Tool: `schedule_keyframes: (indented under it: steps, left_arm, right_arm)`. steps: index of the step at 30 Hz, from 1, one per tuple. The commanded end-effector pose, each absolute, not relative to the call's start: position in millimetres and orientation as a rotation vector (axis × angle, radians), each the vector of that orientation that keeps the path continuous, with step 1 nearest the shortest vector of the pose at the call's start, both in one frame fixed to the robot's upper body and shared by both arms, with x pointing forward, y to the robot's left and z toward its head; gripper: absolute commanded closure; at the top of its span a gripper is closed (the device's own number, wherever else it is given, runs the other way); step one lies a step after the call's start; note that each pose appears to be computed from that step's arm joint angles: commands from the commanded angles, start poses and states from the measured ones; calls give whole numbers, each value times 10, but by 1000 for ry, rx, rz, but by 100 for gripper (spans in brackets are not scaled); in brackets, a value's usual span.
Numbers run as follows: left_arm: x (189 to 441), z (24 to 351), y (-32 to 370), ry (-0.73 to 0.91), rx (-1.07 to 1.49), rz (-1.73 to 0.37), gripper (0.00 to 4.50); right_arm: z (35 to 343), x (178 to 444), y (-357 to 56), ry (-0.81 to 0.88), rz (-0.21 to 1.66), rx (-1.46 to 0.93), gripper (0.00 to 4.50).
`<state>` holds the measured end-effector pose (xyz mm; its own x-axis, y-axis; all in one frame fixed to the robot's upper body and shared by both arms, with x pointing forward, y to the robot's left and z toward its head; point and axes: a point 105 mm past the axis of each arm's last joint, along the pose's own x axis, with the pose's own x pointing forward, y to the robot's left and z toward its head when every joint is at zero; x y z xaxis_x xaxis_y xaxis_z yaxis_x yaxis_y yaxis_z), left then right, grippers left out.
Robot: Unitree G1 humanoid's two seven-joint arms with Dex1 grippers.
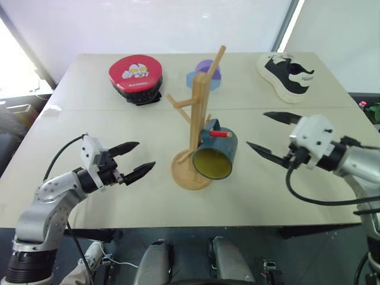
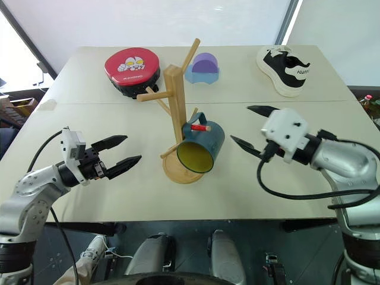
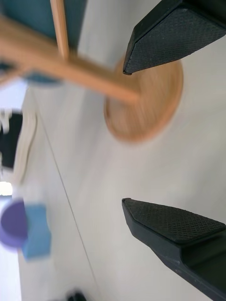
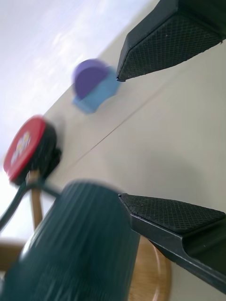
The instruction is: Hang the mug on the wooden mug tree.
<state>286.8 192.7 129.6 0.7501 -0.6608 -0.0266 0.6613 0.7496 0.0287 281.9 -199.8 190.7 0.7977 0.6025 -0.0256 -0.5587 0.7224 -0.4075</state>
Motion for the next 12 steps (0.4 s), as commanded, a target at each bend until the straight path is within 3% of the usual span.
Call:
schedule_keyframes:
  steps: [1,8,12]
  left_arm:
    - [2954,1270,2070,-21,72,-584,0]
    - [2981,1044,2174,-6,49,-435,0]
    - [2960,1012,2185,-4,52,-435,0]
  right_arm:
    - [1828,2896,-2179,-157,503,-279,56]
    - [1363,3043,-2363,-111,354,-134,56]
    - [1265,3040,-2348,-102,361,-129,56]
